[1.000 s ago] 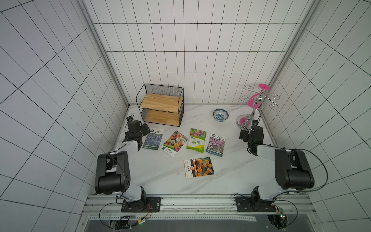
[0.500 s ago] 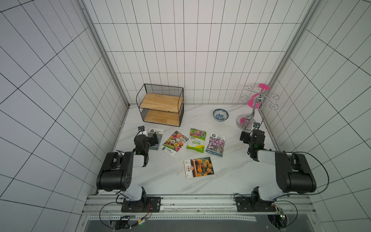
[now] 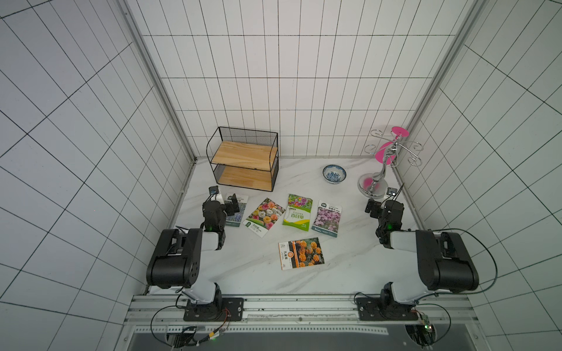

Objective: Take the seed bag off the shelf
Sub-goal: Reset both arms

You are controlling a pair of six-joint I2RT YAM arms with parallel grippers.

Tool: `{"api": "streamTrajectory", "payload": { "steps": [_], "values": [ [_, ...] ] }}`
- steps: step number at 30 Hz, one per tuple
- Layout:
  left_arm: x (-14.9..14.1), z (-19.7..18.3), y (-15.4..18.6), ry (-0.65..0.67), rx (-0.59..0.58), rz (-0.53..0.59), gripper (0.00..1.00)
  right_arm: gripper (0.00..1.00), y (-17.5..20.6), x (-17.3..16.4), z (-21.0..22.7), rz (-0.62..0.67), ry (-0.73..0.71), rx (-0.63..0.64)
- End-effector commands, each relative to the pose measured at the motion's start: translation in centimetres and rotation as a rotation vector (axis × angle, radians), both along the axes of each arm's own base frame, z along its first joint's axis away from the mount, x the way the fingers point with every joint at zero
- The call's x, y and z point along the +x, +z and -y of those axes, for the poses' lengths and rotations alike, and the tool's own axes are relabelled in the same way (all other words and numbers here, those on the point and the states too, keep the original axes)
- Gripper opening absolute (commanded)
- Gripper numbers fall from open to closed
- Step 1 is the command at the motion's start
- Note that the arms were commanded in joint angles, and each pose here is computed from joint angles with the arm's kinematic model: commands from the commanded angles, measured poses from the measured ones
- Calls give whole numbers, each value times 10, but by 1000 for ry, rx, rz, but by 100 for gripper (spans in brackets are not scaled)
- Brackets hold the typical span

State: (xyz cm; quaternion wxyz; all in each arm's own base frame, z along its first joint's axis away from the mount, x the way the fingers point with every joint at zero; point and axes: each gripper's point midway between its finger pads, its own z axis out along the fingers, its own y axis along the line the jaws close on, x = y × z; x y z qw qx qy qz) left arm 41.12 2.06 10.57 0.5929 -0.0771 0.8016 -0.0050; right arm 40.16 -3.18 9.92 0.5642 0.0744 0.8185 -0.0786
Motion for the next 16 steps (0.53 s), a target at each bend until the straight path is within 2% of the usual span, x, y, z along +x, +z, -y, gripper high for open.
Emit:
{"api": "streamTrajectory", "payload": {
  "steps": [1,16],
  "values": [
    [3,-3,7,8,6,3,99,99,-3,-4,2,7,-7,8],
    [3,-3,7,7,4,4,99,99,-2,-4,2,11,-7,10]
  ]
}}
